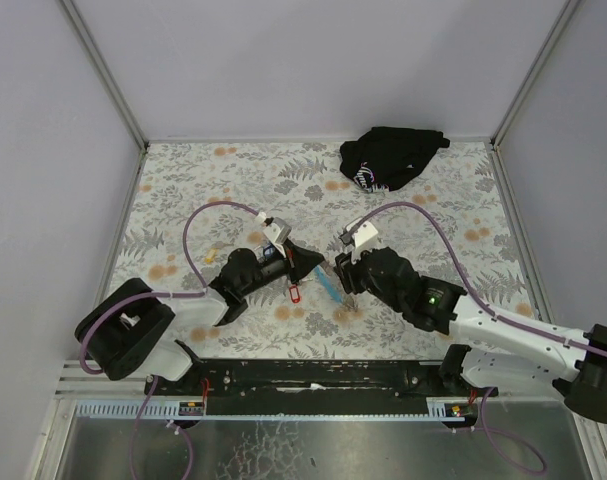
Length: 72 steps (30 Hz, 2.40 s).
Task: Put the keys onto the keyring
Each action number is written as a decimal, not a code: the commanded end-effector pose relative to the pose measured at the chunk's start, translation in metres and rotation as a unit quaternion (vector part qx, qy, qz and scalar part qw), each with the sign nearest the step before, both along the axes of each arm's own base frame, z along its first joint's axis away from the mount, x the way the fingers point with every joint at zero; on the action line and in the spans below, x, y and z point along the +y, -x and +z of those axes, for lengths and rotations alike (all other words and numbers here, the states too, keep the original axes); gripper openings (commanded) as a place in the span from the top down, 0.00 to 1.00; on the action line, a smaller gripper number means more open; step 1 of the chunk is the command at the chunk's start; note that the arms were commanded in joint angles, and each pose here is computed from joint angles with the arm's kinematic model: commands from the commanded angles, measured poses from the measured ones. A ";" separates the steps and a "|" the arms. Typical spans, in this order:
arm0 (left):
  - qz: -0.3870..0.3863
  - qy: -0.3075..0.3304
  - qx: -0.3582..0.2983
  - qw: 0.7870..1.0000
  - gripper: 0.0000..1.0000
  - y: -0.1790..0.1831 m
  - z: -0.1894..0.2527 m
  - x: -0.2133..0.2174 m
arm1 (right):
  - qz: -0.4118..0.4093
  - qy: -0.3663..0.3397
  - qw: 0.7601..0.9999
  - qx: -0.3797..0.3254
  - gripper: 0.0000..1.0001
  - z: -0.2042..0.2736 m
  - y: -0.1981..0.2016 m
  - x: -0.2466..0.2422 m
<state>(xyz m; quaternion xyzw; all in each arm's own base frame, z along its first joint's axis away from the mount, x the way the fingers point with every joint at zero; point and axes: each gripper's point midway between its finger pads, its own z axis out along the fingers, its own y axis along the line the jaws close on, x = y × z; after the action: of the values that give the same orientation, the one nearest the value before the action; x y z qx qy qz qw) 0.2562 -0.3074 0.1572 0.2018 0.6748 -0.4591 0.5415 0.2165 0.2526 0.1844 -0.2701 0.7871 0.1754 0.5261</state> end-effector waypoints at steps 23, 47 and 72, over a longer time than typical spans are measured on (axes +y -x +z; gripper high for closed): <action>0.002 0.028 -0.030 0.999 1.00 -0.004 0.029 -0.005 | 0.010 -0.005 0.995 0.096 0.56 -0.035 -0.005 0.013; 0.027 0.031 -0.030 0.999 0.84 -0.008 0.027 0.003 | 0.037 0.031 0.996 0.075 0.99 -0.050 -0.004 0.009; -0.025 -0.075 -0.151 0.985 0.55 0.051 -0.003 0.006 | 0.012 0.051 0.994 0.098 1.00 -0.040 -0.008 0.006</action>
<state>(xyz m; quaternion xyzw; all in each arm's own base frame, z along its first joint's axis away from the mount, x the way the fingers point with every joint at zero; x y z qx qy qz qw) 0.2144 -0.2926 0.1312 0.2724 0.6743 -0.4046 0.5545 0.2108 0.2448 0.1142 -0.3100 0.8544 0.1452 0.3910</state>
